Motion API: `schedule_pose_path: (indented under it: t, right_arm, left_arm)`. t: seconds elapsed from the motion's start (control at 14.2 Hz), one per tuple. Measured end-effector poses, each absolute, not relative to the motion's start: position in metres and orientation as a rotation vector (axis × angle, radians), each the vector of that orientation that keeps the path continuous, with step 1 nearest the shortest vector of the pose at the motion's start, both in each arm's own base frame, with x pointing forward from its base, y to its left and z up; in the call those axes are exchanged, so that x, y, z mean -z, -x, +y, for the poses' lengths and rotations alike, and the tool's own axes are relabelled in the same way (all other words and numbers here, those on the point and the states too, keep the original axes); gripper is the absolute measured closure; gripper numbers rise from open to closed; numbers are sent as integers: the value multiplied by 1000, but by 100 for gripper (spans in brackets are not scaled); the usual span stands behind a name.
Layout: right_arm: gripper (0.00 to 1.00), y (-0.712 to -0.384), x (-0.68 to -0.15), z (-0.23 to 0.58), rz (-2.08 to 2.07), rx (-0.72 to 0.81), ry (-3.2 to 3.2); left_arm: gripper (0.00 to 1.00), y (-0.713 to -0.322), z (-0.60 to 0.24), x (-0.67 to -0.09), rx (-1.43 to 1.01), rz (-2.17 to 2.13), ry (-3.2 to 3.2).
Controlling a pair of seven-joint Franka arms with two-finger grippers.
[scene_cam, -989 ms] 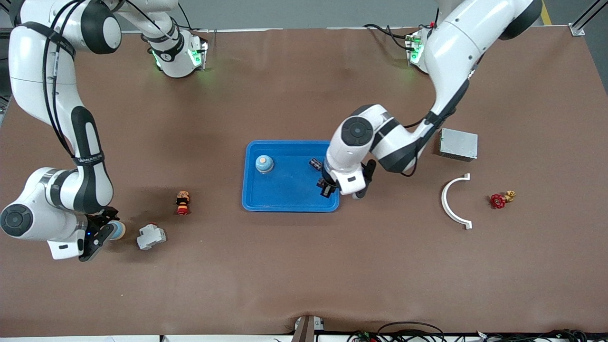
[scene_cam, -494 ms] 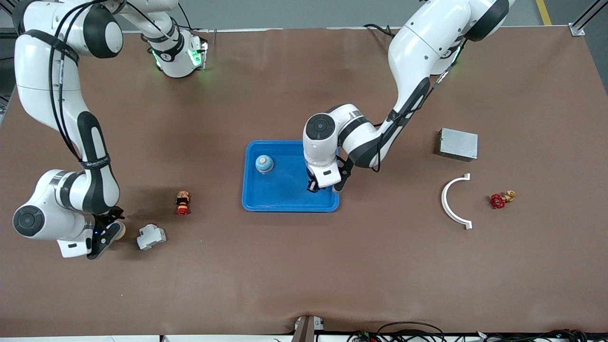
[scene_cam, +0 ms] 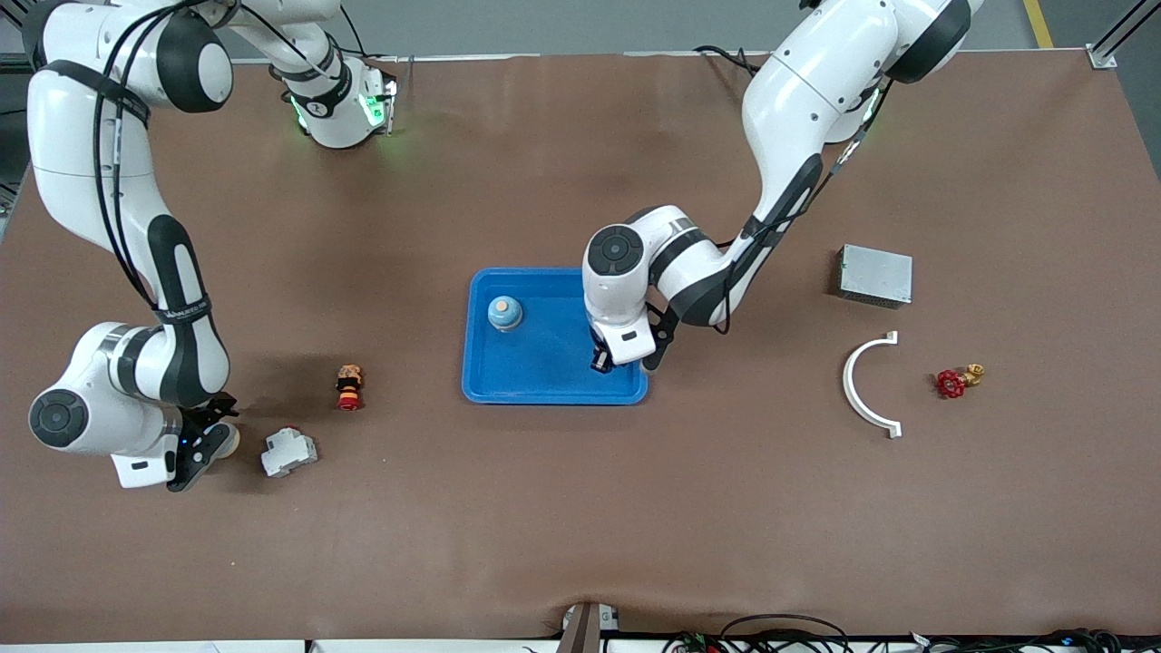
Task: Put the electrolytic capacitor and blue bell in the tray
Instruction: 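Carry the capacitor into the tray and open the left gripper, then lift the bell with the right gripper while the left gripper returns to rest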
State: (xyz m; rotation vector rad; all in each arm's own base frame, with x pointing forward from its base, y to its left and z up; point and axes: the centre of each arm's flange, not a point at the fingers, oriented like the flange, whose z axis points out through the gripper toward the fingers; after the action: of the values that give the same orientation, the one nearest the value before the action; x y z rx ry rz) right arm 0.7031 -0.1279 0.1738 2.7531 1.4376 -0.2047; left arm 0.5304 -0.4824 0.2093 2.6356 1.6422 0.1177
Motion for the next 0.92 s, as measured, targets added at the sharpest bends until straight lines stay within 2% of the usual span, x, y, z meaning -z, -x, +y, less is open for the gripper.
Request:
schedule_pose_path:
  t: [0.07,0.21,0.49,0.56,0.92]
  right_arm:
    - [7,-703,-174,-128,1438,204,-2753]
    - [30,-703,-175,-128,1437,202,-2753]
    - [33,-701,-175,-124,1444,231,-2777]
    - [33,-699,-176,-122,1446,246,-2796]
    - [33,-692,-203,-111,1428,294,-2931]
  left_arm:
    - [63,-530,-482,-209,-118,1640,-2637]
    - [45,-531,-483,-210,-119,1639,-2635]
    - [4,-541,-483,-223,-140,1630,-2610]
    - [0,-548,-481,-233,-154,1606,-2608]
    - [0,-593,-427,-309,-260,1357,-2757]
